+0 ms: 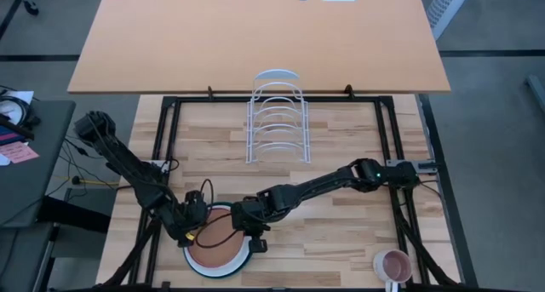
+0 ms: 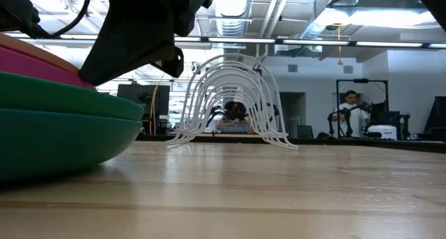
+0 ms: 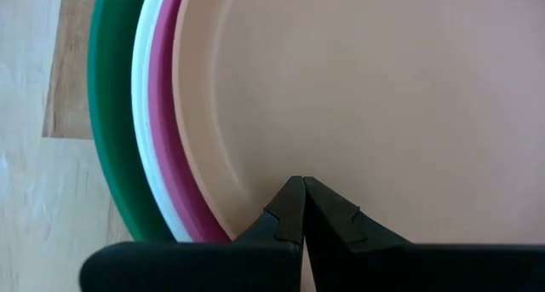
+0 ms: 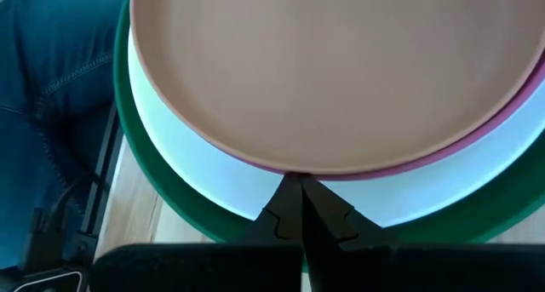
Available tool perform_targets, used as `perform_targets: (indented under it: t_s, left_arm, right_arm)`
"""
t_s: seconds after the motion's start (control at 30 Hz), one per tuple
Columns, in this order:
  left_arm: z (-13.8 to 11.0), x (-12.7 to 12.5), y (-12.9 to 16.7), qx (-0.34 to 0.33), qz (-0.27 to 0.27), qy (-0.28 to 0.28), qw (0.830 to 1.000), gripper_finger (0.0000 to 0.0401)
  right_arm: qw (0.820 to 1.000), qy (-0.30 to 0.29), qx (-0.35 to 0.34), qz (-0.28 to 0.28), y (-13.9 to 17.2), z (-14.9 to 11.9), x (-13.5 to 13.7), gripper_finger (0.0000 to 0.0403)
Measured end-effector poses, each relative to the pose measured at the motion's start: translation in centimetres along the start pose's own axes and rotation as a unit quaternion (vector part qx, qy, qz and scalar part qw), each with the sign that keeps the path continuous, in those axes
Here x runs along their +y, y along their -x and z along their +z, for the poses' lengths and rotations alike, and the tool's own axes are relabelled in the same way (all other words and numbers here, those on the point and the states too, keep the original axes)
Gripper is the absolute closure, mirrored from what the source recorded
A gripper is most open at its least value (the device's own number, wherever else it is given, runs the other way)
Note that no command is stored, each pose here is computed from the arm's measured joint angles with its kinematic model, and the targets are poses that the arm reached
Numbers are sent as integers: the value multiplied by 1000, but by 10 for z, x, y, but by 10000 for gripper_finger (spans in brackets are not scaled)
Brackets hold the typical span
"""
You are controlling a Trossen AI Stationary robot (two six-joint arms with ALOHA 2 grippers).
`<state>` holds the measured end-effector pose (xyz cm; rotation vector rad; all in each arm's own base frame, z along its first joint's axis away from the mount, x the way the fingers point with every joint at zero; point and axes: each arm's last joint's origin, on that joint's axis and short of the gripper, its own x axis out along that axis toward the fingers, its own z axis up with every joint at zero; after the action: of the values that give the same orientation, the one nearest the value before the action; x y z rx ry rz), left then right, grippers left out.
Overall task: Sort dishes
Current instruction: Put the orange plate on the dish rack
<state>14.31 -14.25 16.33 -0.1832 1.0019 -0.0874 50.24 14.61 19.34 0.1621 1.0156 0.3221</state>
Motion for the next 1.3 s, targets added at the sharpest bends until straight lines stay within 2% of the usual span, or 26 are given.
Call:
perform_targets:
  t_s: [0.2, 0.53, 1.0, 1.3]
  left_arm:
    - [-3, -2, -10, -6, -4, 0, 1000, 401]
    - [1, -6, -11, -25, -32, -15, 999, 401]
    - [1, -7, -11, -29, -35, -13, 999, 401]
    - [14, -14, 5, -24, -44, -15, 999, 401]
  right_arm:
    - [1000, 1, 6, 6, 0, -1, 2, 403]
    - [1000, 2, 8, 7, -1, -2, 3, 403]
    - [1000, 2, 8, 1, -1, -2, 3, 403]
    - [1000, 1, 2, -14, -2, -2, 1, 403]
